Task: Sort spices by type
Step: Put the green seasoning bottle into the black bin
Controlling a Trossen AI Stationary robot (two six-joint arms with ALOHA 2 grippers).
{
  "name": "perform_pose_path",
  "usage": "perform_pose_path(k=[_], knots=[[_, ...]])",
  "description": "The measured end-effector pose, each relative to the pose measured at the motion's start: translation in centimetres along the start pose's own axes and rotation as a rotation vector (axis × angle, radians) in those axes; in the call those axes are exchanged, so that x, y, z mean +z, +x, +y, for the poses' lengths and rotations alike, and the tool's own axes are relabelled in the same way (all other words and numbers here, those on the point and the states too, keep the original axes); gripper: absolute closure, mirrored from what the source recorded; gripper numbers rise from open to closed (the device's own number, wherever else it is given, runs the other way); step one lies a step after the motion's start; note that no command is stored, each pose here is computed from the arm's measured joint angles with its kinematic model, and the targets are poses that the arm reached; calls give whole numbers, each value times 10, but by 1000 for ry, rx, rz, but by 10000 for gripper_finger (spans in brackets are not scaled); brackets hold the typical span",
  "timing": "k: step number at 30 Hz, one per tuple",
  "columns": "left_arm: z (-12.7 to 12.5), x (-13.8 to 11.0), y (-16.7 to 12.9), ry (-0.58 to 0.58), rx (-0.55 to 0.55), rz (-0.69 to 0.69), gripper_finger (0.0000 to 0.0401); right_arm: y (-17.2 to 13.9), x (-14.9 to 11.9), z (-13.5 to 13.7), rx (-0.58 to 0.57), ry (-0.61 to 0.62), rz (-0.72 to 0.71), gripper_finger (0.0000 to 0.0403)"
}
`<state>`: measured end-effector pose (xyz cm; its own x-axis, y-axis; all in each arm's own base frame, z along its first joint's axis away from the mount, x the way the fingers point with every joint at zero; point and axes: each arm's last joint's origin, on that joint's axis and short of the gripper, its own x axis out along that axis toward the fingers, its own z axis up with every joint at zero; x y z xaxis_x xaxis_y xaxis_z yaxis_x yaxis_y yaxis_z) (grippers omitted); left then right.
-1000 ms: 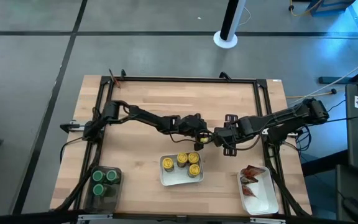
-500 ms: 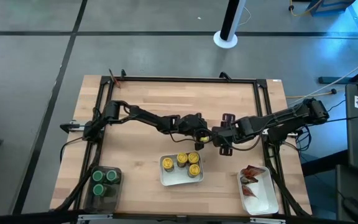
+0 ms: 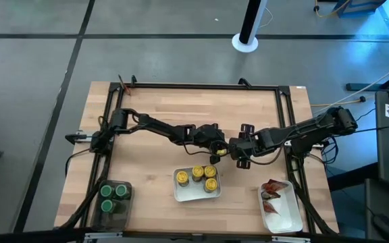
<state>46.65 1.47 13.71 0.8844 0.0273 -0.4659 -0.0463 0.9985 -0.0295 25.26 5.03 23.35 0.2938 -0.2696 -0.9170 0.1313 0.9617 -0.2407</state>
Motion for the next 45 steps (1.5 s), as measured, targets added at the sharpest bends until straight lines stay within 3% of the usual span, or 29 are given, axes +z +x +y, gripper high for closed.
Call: perform_pose_path(k=[7, 12, 16, 24, 34, 41, 45], knots=[[-8, 21, -33, 46, -2, 122, 370, 0, 2, 1, 16, 12, -23, 185], [-18, 17, -67, 132, 100, 407, 370, 7, 1, 5, 81, 41, -32, 185], [-36, 22, -99, 190, 170, 520, 370, 11, -1, 6, 104, 45, -39, 184], [-76, 31, -149, 191, 161, 496, 370, 12, 1, 7, 111, 51, -68, 181], [-94, 17, -157, 211, 133, 513, 370, 12, 6, 8, 110, 67, -108, 113], [-102, 24, -173, 225, 116, 486, 370, -26, 18, -1, 119, 67, -127, 72], [-110, 29, -192, 238, 148, 468, 370, -38, 10, -8, 126, 79, -156, 67]])
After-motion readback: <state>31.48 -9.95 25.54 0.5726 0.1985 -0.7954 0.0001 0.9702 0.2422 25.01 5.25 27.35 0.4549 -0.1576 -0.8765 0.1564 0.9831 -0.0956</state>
